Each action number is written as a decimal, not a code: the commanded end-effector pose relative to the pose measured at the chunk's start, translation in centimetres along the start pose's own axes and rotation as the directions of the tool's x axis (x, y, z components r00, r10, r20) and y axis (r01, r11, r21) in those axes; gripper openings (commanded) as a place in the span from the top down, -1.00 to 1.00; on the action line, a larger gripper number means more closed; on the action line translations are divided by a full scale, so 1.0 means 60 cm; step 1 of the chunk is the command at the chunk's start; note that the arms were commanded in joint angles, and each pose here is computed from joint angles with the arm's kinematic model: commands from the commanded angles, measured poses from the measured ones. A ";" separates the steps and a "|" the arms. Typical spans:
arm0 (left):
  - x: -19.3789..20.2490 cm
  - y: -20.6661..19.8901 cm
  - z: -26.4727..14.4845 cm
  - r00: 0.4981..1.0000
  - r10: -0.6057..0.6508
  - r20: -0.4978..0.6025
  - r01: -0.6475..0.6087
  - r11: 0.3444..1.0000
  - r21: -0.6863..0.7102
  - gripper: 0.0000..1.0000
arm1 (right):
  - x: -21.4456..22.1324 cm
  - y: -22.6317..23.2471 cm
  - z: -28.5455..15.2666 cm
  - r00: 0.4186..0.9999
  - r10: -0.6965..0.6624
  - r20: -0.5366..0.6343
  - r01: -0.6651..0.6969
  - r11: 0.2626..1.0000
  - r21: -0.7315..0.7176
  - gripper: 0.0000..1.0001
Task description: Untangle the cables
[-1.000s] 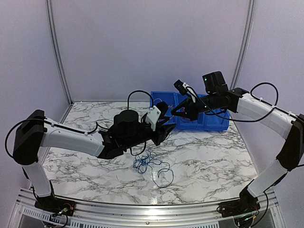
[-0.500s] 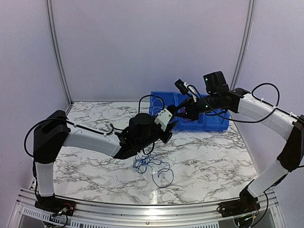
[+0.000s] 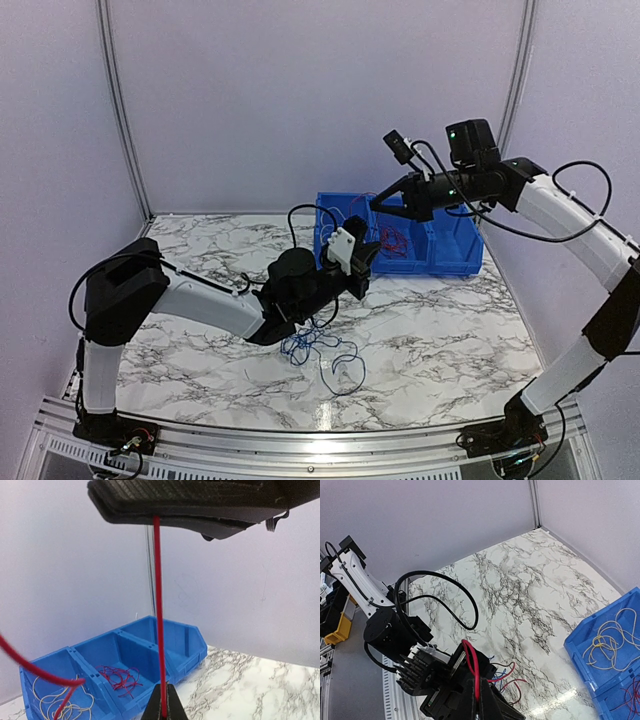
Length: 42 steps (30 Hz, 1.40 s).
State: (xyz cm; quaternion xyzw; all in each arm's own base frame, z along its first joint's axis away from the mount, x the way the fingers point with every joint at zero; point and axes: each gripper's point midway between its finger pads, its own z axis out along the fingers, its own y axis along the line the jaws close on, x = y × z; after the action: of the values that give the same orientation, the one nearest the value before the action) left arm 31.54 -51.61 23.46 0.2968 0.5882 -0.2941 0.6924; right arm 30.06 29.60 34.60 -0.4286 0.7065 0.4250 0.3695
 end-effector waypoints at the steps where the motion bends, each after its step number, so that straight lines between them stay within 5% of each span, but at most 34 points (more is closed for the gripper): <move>1: 0.164 -0.022 -0.024 0.973 0.012 -0.230 -0.005 0.999 0.033 0.91 | -0.122 0.055 -0.059 0.972 -0.153 0.177 0.162 0.986 -0.036 1.00; 14: 0.196 -0.021 -0.049 0.961 -0.007 -0.275 0.013 1.000 0.022 0.88 | -0.140 0.027 -0.083 0.967 -0.145 0.209 0.151 0.989 -0.011 1.00; 17: 0.202 -0.019 -0.056 0.958 -0.004 -0.287 0.010 1.000 0.020 0.72 | -0.160 0.003 -0.113 0.956 -0.151 0.252 0.148 0.989 0.029 1.00; 22: 0.202 -0.015 -0.066 0.955 -0.007 -0.295 0.010 1.000 0.009 0.32 | -0.175 -0.077 -0.151 0.945 -0.169 0.279 0.129 0.979 0.156 1.00; 42: 0.056 -0.077 -0.165 0.980 -0.053 -0.194 0.068 0.995 0.072 0.26 | -0.044 -0.371 -0.096 0.980 -0.095 0.172 0.021 0.921 0.390 1.00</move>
State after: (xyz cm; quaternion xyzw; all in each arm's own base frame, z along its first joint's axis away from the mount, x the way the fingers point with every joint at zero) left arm 23.09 -48.10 16.57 0.3484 0.6567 -0.2987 0.5984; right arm 48.42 20.25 32.82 -0.3335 0.7305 0.3263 0.4986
